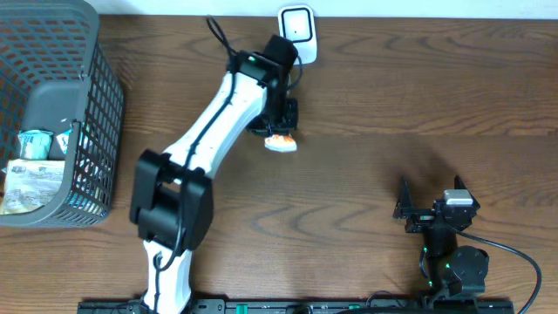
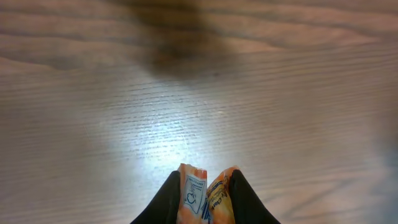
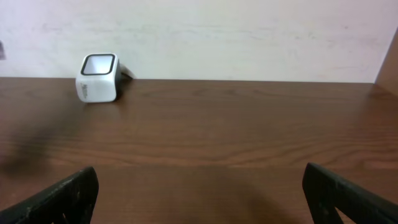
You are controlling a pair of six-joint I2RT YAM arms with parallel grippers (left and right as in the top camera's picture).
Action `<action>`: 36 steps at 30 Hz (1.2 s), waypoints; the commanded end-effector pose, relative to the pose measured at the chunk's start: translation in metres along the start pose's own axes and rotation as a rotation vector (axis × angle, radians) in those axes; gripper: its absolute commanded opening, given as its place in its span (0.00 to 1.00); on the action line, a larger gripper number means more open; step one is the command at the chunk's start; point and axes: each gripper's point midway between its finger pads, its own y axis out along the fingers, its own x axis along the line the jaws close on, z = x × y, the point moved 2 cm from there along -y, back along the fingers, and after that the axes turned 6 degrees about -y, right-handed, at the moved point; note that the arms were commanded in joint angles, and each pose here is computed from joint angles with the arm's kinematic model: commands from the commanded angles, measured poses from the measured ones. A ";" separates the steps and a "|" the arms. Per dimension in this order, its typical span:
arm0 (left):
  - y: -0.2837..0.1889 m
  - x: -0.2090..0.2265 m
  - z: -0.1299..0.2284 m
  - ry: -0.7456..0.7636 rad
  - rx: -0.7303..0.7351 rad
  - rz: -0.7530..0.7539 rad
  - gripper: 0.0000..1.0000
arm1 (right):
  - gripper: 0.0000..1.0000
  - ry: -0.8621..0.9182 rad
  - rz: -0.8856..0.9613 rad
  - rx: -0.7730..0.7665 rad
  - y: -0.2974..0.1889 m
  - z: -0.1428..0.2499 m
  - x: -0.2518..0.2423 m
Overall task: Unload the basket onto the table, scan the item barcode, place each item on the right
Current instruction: 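Carry the orange packet to the scanner and release it on the table, then reach the left gripper back into the basket and grasp the yellow bag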
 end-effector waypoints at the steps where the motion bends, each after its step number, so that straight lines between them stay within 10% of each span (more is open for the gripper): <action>1: 0.018 -0.008 0.006 0.007 0.038 -0.001 0.13 | 0.99 -0.012 -0.002 -0.001 0.000 0.000 0.001; 14: 0.004 -0.033 -0.003 0.045 -0.020 0.071 0.89 | 0.99 -0.012 -0.002 -0.001 0.000 0.000 0.001; 26: -0.191 0.002 -0.040 0.009 -0.457 0.259 0.92 | 0.99 -0.012 -0.002 -0.002 0.000 0.000 0.001; 36: -0.341 0.175 -0.033 -0.358 -0.931 0.093 0.93 | 0.99 -0.012 -0.002 -0.001 0.000 0.000 0.001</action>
